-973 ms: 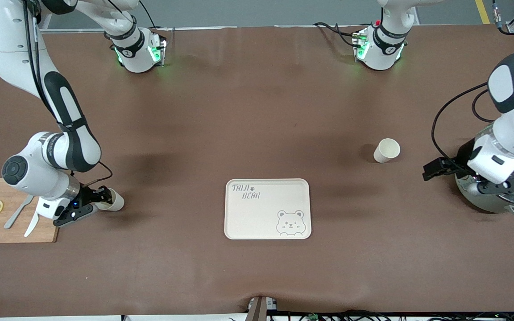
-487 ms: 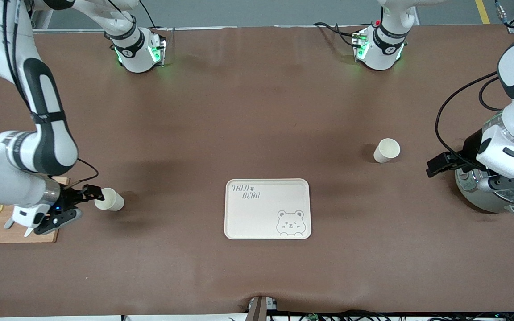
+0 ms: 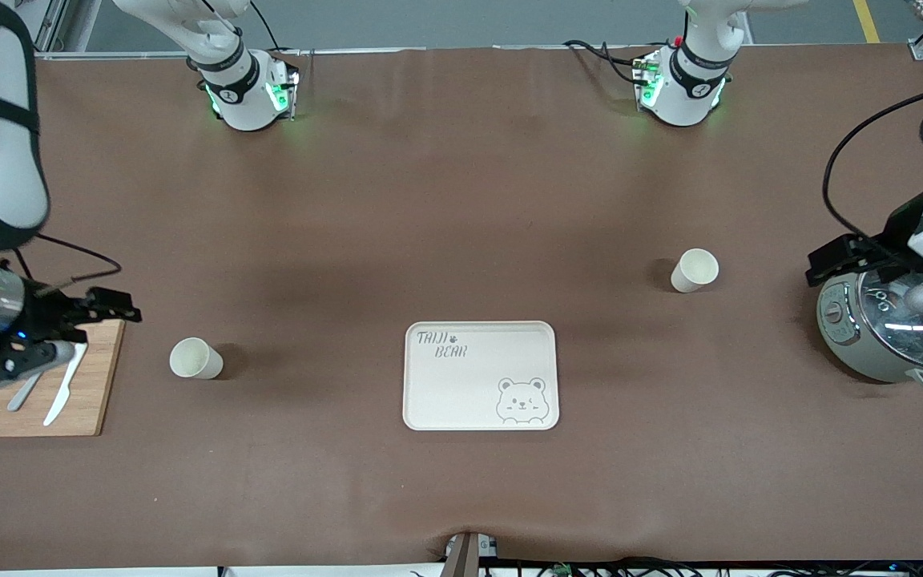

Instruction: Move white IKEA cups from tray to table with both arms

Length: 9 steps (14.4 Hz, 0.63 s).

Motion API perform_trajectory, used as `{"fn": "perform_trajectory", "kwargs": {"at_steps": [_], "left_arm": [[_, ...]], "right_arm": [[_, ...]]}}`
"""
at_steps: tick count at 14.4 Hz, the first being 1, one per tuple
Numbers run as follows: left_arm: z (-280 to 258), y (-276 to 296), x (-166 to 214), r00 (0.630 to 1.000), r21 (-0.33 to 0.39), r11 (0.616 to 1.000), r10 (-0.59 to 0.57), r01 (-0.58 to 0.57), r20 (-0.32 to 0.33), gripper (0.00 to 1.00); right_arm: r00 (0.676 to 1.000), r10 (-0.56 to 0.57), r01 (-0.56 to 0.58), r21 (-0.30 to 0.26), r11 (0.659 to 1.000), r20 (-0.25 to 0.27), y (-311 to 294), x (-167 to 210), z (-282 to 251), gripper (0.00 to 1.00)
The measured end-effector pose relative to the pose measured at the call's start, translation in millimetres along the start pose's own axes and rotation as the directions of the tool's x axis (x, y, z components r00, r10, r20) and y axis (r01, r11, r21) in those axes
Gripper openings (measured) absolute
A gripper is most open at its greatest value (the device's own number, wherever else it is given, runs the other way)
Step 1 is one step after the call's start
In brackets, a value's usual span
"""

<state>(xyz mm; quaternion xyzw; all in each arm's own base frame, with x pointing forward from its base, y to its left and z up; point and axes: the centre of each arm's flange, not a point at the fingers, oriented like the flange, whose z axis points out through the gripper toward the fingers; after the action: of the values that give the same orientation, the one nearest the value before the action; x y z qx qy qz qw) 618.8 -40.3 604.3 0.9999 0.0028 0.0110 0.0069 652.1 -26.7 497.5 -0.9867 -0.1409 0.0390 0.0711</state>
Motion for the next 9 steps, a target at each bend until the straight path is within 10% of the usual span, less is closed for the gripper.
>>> {"fn": "perform_trajectory", "kwargs": {"at_steps": [9], "left_arm": [[1.9, 23.2, -10.8, 0.997, 0.003, 0.999, 0.050, -0.051, 0.064, 1.00]], "right_arm": [[0.983, 0.166, -0.172, -0.084, 0.981, -0.074, -41.0, -108.6, -151.4, 1.00]]}}
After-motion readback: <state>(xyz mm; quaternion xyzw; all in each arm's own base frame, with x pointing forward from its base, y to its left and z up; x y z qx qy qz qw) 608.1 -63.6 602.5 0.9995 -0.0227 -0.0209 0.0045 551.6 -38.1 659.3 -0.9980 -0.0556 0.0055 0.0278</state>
